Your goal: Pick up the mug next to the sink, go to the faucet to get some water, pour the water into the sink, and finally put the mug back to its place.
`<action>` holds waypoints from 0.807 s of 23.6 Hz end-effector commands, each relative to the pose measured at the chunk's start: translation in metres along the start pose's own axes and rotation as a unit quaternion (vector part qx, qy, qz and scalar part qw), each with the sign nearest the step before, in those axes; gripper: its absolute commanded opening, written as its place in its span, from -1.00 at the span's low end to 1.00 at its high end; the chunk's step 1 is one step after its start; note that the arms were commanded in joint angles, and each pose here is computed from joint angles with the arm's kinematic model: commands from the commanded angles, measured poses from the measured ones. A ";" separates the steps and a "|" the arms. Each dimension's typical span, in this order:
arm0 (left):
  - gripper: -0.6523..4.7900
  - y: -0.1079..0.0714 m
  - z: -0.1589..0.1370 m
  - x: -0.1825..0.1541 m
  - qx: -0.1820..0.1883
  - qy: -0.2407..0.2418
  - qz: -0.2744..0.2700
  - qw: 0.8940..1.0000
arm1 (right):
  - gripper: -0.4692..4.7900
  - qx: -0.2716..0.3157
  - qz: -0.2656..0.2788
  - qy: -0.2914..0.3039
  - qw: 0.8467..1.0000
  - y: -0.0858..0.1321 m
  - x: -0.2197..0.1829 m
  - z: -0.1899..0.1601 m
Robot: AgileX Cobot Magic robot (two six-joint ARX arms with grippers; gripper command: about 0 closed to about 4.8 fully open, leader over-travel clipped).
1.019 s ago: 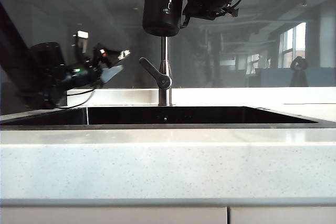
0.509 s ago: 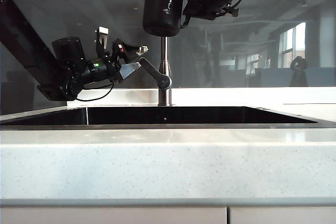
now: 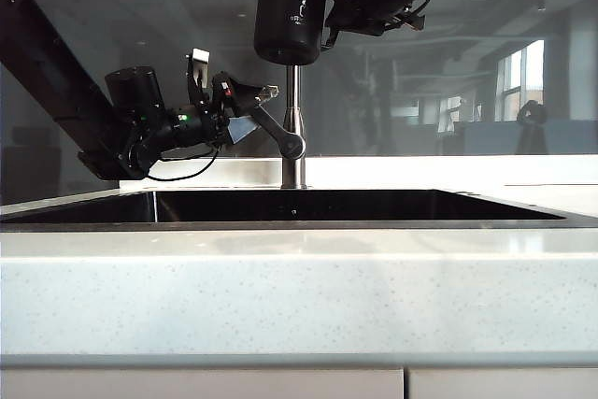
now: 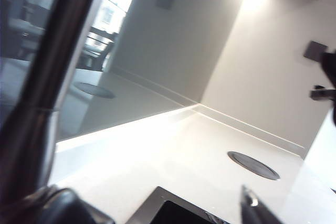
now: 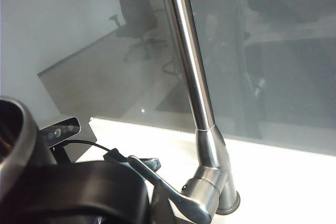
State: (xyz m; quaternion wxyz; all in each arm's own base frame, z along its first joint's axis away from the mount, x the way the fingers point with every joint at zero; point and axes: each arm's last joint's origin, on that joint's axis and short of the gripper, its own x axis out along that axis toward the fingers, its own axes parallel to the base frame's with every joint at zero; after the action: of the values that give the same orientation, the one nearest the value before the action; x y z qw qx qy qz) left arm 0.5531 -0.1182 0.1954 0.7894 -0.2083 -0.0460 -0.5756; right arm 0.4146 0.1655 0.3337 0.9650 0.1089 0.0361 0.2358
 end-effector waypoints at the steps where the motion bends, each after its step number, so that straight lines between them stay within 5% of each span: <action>1: 0.80 -0.005 0.007 0.001 0.017 -0.001 -0.025 1.000 | -0.83 -0.001 0.009 -0.035 0.999 0.004 -0.004 0.014; 8: 0.57 -0.012 0.011 -0.001 0.017 0.005 -0.061 0.998 | -0.83 0.000 0.009 -0.035 0.999 0.004 -0.004 0.014; 19: 0.57 -0.016 0.014 -0.003 0.040 0.009 -0.083 0.996 | -0.83 0.000 0.010 -0.035 0.999 0.004 -0.004 0.014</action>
State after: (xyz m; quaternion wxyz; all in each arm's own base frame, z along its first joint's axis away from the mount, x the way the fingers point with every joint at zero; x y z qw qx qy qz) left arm 0.5442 -0.1112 0.2005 0.7529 -0.1982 -0.0532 -0.6253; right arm 0.4146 0.1654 0.3338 0.9651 0.1089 0.0359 0.2356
